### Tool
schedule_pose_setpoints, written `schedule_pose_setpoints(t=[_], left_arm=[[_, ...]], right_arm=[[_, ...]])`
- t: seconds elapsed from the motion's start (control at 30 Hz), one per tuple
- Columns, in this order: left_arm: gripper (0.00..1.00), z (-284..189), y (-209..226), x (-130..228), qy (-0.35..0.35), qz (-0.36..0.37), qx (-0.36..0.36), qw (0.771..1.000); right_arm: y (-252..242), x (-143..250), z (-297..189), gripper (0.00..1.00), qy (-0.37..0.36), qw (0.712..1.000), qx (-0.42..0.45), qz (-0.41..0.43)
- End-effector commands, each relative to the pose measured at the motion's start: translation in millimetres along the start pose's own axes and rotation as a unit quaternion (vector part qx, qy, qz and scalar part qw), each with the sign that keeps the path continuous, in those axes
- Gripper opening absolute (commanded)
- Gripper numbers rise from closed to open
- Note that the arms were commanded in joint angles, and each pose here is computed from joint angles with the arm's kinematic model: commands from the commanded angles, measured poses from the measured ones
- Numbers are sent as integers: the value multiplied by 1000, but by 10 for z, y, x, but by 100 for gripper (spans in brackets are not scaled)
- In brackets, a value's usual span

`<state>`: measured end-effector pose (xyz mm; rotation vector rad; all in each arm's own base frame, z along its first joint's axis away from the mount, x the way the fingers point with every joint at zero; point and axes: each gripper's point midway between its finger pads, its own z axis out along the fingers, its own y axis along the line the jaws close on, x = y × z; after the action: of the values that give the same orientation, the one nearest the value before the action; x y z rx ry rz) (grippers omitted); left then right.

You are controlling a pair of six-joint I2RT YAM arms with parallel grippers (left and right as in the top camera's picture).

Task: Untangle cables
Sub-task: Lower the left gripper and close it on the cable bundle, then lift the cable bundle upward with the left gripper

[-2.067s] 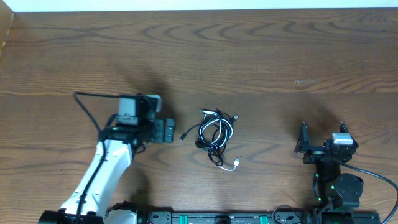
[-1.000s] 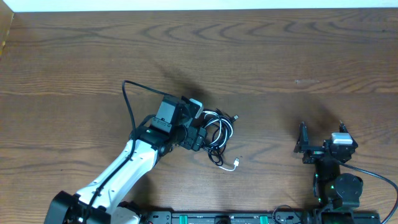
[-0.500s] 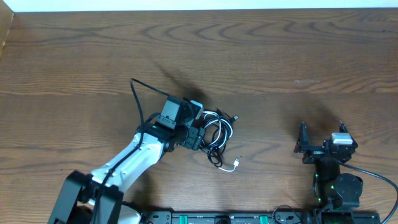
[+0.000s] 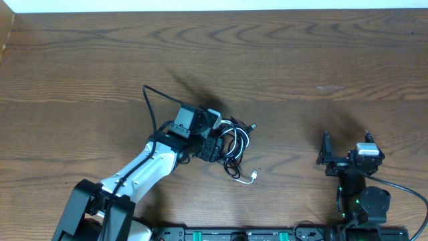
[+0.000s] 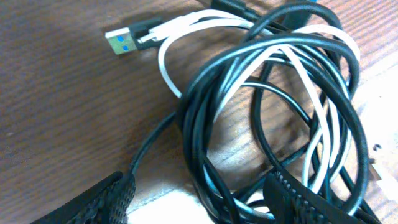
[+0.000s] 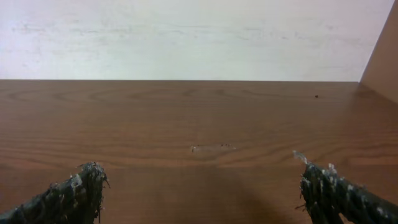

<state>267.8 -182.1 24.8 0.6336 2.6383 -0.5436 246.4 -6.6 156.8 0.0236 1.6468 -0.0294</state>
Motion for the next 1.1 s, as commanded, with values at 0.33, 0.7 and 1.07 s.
schedule_pose_setpoints(t=[0.33,0.7,1.07], left_arm=[[61,14,41,69,26,25,-50,998],[8,71,40,132,38,30,-54,997],[8,-604,63,-763,-121,111,-134,977]], right_arm=[[19,5,-3,99,0,1000,-4,8],[19,5,-3,99,0,1000,-4,8],[19,5,-3,99,0,1000,-4,8]])
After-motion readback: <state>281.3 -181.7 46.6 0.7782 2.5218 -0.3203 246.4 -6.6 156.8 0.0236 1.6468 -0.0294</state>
